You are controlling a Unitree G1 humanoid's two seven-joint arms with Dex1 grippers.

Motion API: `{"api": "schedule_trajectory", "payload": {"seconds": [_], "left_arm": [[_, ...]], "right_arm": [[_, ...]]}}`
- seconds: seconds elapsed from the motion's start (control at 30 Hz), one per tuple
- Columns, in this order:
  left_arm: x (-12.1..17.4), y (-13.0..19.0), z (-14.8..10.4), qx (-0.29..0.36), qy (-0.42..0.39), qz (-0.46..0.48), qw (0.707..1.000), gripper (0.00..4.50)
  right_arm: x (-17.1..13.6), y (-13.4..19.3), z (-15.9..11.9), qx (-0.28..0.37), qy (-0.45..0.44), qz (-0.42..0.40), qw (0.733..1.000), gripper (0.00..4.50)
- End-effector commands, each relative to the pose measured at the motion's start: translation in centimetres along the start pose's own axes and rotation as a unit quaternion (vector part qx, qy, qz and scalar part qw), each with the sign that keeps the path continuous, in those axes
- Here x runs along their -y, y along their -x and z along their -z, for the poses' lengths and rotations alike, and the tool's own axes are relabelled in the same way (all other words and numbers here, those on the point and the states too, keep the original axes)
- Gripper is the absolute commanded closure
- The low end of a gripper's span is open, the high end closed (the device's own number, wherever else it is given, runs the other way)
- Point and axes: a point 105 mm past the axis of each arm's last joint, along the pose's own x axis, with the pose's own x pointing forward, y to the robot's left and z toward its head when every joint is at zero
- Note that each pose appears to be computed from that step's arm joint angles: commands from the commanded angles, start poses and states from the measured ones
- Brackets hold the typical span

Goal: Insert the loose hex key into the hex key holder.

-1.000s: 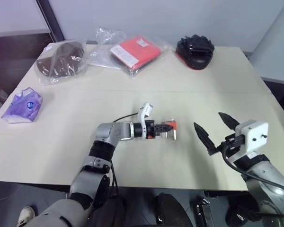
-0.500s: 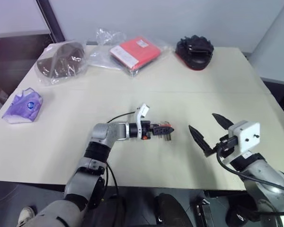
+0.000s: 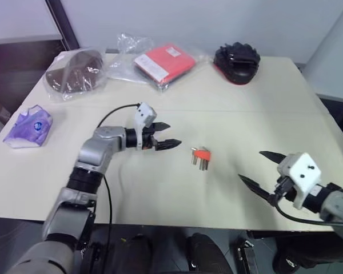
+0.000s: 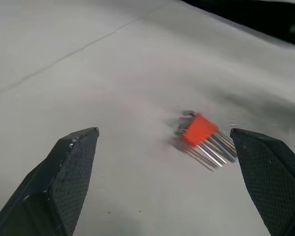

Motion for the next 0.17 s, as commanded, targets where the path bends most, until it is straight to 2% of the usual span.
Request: {"api": "schedule_trajectory", "payload": {"seconds": [0.03,0.17], "left_arm": [[2.0,1.6,-1.7,0.004,-0.054,0.056,0.997,0.02],[2.5,3.0,-2.0,-0.005,-0.056,0.065,0.996,0.02]], "right_arm": [[0.9,1.0,-1.2,-0.001,0.031,-0.014,0.999,0.0],[1.2,1.2,-1.4,-0.005,0.04,-0.023,0.999,0.0]]}}
